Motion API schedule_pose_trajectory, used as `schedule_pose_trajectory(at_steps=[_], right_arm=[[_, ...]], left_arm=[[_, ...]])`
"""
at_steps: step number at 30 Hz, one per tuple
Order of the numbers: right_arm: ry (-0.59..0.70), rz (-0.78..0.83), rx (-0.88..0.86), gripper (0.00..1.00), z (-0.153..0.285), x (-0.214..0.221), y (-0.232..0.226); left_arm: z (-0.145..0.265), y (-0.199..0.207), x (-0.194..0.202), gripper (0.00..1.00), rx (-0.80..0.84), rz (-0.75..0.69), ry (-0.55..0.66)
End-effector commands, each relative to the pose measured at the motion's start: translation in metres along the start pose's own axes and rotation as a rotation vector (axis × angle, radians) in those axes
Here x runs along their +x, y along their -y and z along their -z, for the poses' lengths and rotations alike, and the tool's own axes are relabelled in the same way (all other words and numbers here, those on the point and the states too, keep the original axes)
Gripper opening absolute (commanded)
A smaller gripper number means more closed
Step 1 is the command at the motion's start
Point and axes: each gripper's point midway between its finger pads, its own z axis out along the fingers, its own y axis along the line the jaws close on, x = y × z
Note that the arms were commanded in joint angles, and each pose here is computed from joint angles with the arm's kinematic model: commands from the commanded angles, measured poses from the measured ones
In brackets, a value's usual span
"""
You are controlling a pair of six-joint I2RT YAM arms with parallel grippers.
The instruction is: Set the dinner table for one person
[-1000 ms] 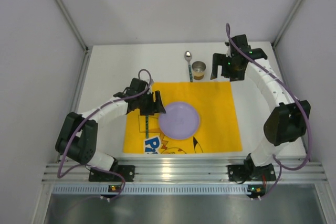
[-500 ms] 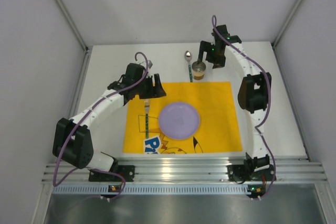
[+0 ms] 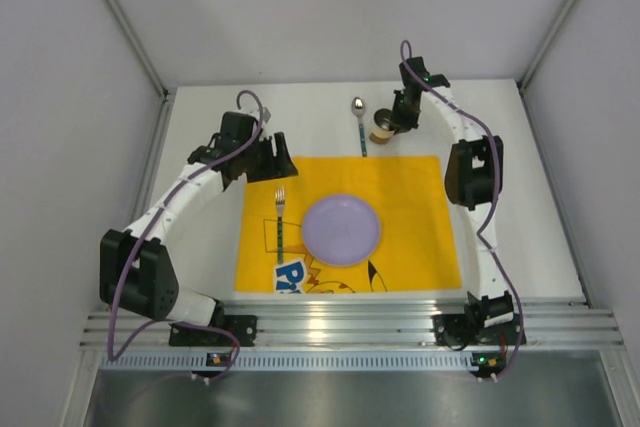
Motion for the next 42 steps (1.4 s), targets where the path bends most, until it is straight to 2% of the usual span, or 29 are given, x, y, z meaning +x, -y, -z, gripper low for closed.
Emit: schedule_pose_trajectory(at_steps=[1,2,4,5,7,8,9,10,11,13,16,17,19,20,23,26,28,29,31,32,34,37,40,42], right_arm=[[0.167,0.016,-0.023,0.00,0.064,-0.047,-0.011],[0.208,0.028,-0.033,0.00,0.088,-0.056,-0.012],[0.228,0.043,-0.001,0.00,0.105,-0.057,-0.002],[0.266,0.071,0.004,0.00,0.133,-0.059,0.000],[0.226,0.114,0.078,0.00,0.135,-0.037,0.022],[0.251,0.127,0.082,0.00,0.159,-0.032,0.025],[0.190,0.138,0.121,0.00,0.145,-0.007,0.041],[0.185,0.150,0.139,0.00,0.148,0.002,0.049],[0.234,0.151,0.127,0.00,0.165,0.003,0.049],[0.171,0.150,0.147,0.00,0.151,0.037,0.065],[0.157,0.138,0.121,0.00,0.145,0.061,0.071],[0.146,0.137,0.115,0.00,0.142,0.066,0.072],[0.136,0.129,0.108,0.00,0.136,0.072,0.074],[0.137,0.129,0.108,0.00,0.134,0.073,0.074],[0.126,0.117,0.139,0.00,0.123,0.077,0.082],[0.108,0.113,0.155,0.00,0.112,0.084,0.087],[0.086,0.105,0.160,0.02,0.103,0.094,0.091],[0.088,0.099,0.161,0.14,0.101,0.094,0.092],[0.074,0.092,0.169,0.27,0.097,0.104,0.097],[0.077,0.087,0.172,0.38,0.095,0.105,0.099],[0.067,0.081,0.178,0.44,0.093,0.113,0.102],[0.055,0.077,0.183,0.58,0.091,0.123,0.107],[0.093,0.070,0.174,0.74,0.109,0.120,0.105],[0.112,0.063,0.172,0.78,0.122,0.119,0.104]], left_arm=[[0.014,0.016,-0.026,0.70,0.047,-0.045,0.063],[0.013,0.016,-0.028,0.70,0.046,-0.047,0.066],[0.010,0.018,-0.035,0.70,0.050,-0.051,0.075],[0.006,0.020,-0.039,0.70,0.056,-0.051,0.077],[0.004,0.022,-0.043,0.70,0.063,-0.045,0.082],[0.003,0.025,-0.047,0.70,0.069,-0.045,0.088],[0.000,0.026,-0.050,0.70,0.078,-0.045,0.096],[-0.003,0.026,-0.053,0.71,0.074,-0.038,0.099],[-0.003,0.030,-0.058,0.74,0.076,-0.040,0.110],[-0.013,0.030,-0.065,0.78,0.058,-0.046,0.119],[-0.029,0.040,-0.084,0.82,0.015,-0.079,0.149],[-0.026,0.055,-0.101,0.86,0.029,-0.088,0.184],[-0.045,0.053,-0.111,0.96,-0.022,-0.052,0.188],[-0.042,0.067,-0.130,0.96,-0.008,-0.054,0.233],[-0.070,0.066,-0.147,0.99,-0.076,-0.010,0.251],[-0.080,0.080,-0.166,0.99,-0.076,0.002,0.266],[-0.106,0.083,-0.159,0.98,-0.078,-0.012,0.226],[-0.116,0.088,-0.163,0.98,-0.074,-0.019,0.228],[-0.127,0.098,-0.159,0.96,-0.061,-0.049,0.220],[-0.130,0.104,-0.161,0.94,-0.053,-0.056,0.227],[-0.149,0.107,-0.151,0.93,-0.052,-0.068,0.205],[-0.167,0.113,-0.146,0.91,-0.050,-0.081,0.197],[-0.182,0.125,-0.142,0.86,-0.033,-0.116,0.196],[-0.195,0.125,-0.136,0.82,-0.038,-0.133,0.184]])
